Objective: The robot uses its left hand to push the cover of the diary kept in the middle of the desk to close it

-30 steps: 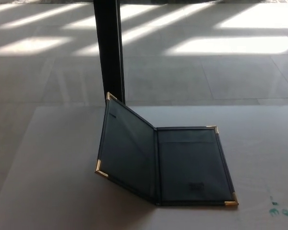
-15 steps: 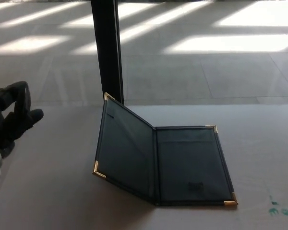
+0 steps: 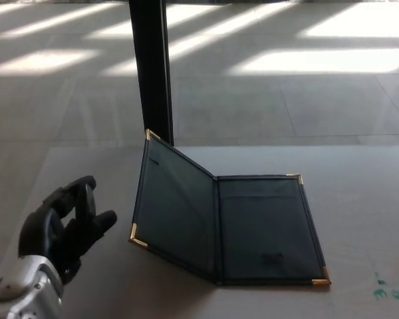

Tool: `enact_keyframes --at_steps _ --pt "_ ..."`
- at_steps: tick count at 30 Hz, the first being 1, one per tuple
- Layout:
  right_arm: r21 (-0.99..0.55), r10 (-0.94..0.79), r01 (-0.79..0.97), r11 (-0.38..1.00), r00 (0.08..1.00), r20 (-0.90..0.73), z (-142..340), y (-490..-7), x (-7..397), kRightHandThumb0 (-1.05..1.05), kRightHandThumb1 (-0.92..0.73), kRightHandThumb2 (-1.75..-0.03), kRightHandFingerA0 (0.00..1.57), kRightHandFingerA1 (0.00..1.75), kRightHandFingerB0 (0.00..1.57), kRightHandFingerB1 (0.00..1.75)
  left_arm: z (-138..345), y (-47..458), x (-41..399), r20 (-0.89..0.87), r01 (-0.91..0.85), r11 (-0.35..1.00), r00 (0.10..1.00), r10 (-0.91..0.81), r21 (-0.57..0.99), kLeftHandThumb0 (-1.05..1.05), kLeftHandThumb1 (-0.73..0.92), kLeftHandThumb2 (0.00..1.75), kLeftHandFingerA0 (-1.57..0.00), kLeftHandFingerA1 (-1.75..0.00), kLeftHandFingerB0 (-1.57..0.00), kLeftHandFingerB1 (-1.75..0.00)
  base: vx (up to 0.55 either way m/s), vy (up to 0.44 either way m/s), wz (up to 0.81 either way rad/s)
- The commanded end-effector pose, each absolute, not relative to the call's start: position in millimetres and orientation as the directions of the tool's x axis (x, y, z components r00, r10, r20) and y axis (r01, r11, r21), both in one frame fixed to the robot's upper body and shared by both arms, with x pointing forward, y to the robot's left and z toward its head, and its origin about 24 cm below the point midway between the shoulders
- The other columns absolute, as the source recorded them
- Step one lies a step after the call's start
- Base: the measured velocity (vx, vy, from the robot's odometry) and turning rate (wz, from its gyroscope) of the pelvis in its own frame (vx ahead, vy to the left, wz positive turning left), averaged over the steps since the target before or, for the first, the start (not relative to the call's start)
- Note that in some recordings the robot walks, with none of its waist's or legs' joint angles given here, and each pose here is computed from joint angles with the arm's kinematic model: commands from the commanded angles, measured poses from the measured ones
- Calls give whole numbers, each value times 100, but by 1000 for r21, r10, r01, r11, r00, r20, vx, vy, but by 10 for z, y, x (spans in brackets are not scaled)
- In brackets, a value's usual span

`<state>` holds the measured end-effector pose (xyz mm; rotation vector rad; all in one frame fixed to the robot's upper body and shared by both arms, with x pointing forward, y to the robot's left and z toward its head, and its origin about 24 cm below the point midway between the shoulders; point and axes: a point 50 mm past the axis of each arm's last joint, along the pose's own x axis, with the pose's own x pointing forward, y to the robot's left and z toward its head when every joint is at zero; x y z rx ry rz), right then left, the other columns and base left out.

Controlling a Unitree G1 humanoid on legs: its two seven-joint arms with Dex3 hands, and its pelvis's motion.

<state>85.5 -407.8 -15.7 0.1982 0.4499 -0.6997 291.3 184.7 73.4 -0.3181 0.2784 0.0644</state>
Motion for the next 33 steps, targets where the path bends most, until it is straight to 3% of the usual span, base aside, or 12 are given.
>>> enact_keyframes --at_steps 1,2,3,12,13,16,17,20,21,22,31,33 --pt "24 -586 668 744 670 -456 -97 -4123 869 -96 -86 -66 61 84 54 71 688 1420 2757 -319 -72 916 945 -63 -395 -67 76 114 -34 -61 -17 -50 0 0 0" --pt "23 -585 666 746 671 -455 -90 -4118 877 -96 -86 -66 61 84 54 71 693 1369 2738 -318 -67 909 945 -74 -411 -67 76 114 -34 -61 -17 -50 0 0 0" --pt "21 -582 660 751 676 -452 -85 -4113 888 -96 -86 -66 62 85 53 73 706 1274 2711 -296 -21 905 948 -117 -425 -74 92 73 -30 -52 -23 -42 0 0 0" --pt "22 -588 670 742 666 -459 -108 -4131 923 -97 -85 -65 65 80 55 69 763 982 2584 -258 42 871 947 -190 -489 -72 92 74 -29 -50 -21 -39 0 0 0" --pt "15 -586 666 746 667 -460 -109 -4126 921 -98 -85 -66 67 82 56 70 725 962 2554 -276 32 868 942 -193 -496 -77 87 81 -31 -51 -22 -42 0 0 0" --pt "12 -591 671 742 662 -461 -111 -4125 923 -98 -85 -66 67 80 57 69 711 950 2545 -283 25 863 939 -193 -505 -72 92 76 -35 -50 -27 -39 0 0 0" --pt "21 -588 671 741 664 -463 -112 -4121 922 -97 -84 -66 68 81 56 70 745 918 2566 -265 31 853 944 -196 -521 -71 78 107 -27 -55 -21 -50 0 0 0" --pt "21 -587 667 745 670 -454 -87 -4127 934 -96 -85 -66 68 80 55 69 906 816 2669 -221 57 848 954 -202 -527 -61 74 115 -35 -60 -15 -49 0 0 0" --pt "30 -589 672 740 668 -455 -80 -4124 941 -96 -85 -65 67 80 55 69 969 782 2707 -190 80 851 960 -206 -519 -61 74 115 -35 -60 -16 -49 0 0 0" --pt "17 -594 676 737 659 -460 -81 -4127 938 -96 -84 -66 68 80 57 69 1119 680 2790 -141 112 850 967 -212 -515 -68 92 72 -40 -47 -33 -39 0 0 0" --pt "6 -580 654 756 675 -457 -92 -4094 956 -98 -85 -67 67 82 56 71 1525 170 3023 -62 262 844 943 -328 -468 -69 92 71 -41 -46 -32 -39 0 0 0" --pt "5 -570 644 765 680 -461 -101 -4086 970 -97 -84 -66 63 83 56 70 1665 -53 3086 -28 332 843 925 -379 -424 -65 92 74 -33 -43 -27 -38 0 0 0"
